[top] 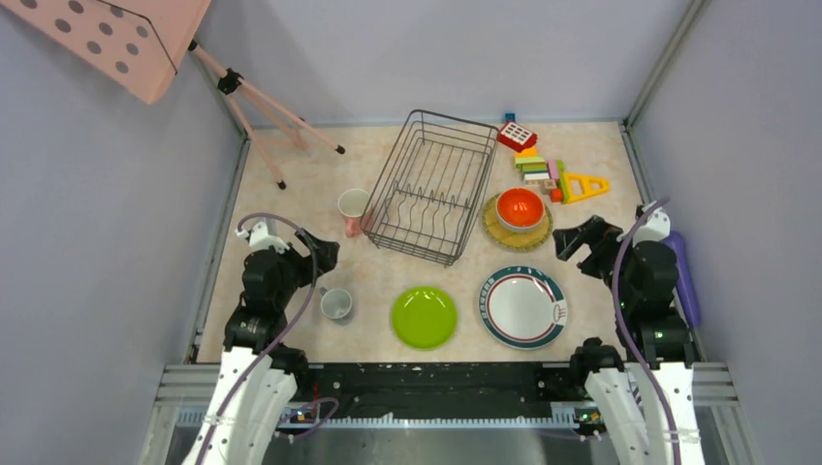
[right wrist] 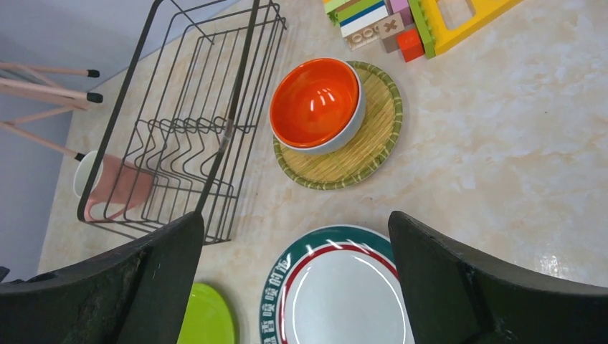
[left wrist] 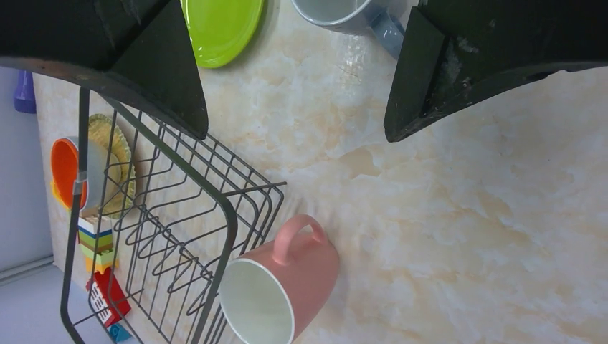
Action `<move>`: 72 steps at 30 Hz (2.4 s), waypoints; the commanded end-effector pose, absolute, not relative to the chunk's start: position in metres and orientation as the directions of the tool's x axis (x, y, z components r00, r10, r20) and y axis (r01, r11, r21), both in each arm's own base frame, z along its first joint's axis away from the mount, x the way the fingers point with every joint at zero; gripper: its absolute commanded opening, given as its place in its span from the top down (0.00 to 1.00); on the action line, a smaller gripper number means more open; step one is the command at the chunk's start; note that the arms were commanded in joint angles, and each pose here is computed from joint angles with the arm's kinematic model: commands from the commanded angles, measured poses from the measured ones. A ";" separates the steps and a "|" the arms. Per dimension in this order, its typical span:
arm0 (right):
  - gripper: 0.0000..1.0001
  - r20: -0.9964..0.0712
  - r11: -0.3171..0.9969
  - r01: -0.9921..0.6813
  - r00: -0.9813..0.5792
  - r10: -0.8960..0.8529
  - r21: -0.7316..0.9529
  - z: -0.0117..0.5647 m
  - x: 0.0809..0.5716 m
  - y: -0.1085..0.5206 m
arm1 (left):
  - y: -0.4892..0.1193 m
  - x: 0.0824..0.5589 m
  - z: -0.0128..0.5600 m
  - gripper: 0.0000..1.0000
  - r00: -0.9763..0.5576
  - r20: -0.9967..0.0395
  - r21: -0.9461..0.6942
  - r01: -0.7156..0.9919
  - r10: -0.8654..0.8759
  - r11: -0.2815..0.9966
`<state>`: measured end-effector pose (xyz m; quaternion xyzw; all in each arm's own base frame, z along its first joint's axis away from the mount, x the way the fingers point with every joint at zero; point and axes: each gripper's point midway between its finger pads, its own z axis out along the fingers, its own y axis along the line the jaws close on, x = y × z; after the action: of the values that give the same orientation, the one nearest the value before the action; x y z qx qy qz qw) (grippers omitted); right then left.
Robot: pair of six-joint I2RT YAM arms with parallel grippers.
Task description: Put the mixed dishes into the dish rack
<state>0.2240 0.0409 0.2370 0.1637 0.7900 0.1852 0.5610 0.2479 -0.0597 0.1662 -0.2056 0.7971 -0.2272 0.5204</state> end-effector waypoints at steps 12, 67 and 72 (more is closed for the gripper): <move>0.03 -0.782 0.852 0.058 -0.370 0.502 0.519 0.222 0.270 0.052 | -0.070 0.272 0.182 0.04 -0.323 -0.791 -0.559 0.036 -0.519 0.828; 0.77 -0.658 0.881 0.334 -0.586 0.472 0.334 0.112 0.395 0.053 | -0.107 0.336 0.175 0.16 -0.416 -0.777 -0.581 0.186 -0.472 0.793; 0.93 -0.677 0.883 0.325 -0.567 0.470 0.340 0.128 0.389 0.051 | -0.108 0.336 0.176 0.17 -0.417 -0.776 -0.583 0.190 -0.472 0.790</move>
<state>0.3801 0.0481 0.0895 0.2341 0.8972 0.0796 0.3659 0.3336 -0.1050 0.1590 -0.1079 0.8018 -0.2999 0.5056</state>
